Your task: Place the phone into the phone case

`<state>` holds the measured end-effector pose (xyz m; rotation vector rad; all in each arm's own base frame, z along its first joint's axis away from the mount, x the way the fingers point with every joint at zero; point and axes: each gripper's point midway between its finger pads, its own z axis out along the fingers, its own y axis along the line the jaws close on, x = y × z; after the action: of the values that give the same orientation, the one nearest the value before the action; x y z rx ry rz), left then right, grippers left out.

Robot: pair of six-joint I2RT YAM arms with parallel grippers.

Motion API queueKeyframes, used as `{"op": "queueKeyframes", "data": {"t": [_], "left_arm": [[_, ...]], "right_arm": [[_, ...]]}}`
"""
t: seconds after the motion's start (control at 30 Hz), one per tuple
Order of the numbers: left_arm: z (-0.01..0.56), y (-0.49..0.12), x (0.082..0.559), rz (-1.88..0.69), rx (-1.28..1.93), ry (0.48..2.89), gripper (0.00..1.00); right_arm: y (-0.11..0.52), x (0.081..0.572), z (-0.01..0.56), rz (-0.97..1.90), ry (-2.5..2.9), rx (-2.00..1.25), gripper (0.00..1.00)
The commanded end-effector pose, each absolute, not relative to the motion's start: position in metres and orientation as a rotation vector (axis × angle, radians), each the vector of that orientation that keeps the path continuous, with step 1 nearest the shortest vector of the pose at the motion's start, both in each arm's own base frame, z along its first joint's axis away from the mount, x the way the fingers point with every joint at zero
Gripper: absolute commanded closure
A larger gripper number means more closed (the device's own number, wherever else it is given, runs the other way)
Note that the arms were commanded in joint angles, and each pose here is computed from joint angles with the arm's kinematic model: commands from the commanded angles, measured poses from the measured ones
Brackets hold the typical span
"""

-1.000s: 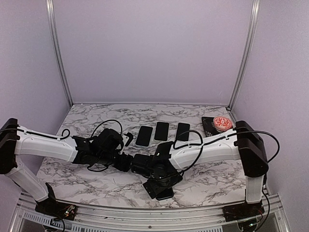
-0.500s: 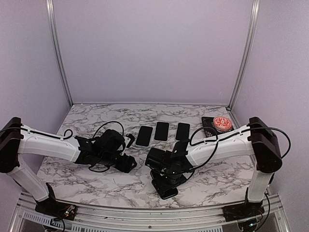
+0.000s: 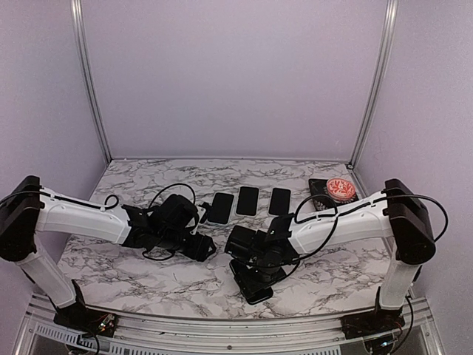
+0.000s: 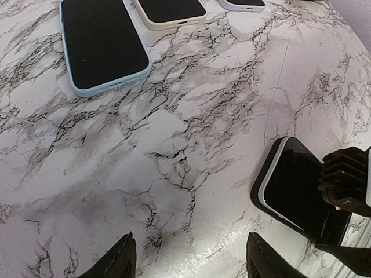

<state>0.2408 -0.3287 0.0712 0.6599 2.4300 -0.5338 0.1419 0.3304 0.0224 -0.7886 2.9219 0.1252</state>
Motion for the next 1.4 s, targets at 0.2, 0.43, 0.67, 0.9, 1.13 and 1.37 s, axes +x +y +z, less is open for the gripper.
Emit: {"op": "queueKeyframes", "data": {"t": [0.2,0.43,0.67,0.9,1.13,1.37], "left_arm": [[0.076,-0.348,0.252,-0.543,0.690,2.425,0.35],[0.082,-0.365,0.259,-0.582,0.709,2.407,0.31],[0.074,-0.386,0.262,-0.727,0.688,2.447,0.22],[0.078,-0.415,0.264,-1.076,0.604,2.417,0.18],[0.069,-0.433,0.265,-1.202,0.588,2.394,0.19],[0.053,-0.432,0.264,-1.213,0.548,2.454,0.20]], "right_arm": [[0.316,0.167,0.039,0.004,2.793,-0.793,0.66],[0.321,0.168,0.039,0.054,2.763,-0.796,0.67],[0.326,0.178,0.055,0.136,2.672,-0.747,0.68],[0.319,0.184,0.043,0.203,2.581,-0.745,0.69],[0.317,0.196,0.047,0.280,2.488,-0.690,0.70],[0.314,0.195,0.049,0.272,2.530,-0.687,0.68]]}}
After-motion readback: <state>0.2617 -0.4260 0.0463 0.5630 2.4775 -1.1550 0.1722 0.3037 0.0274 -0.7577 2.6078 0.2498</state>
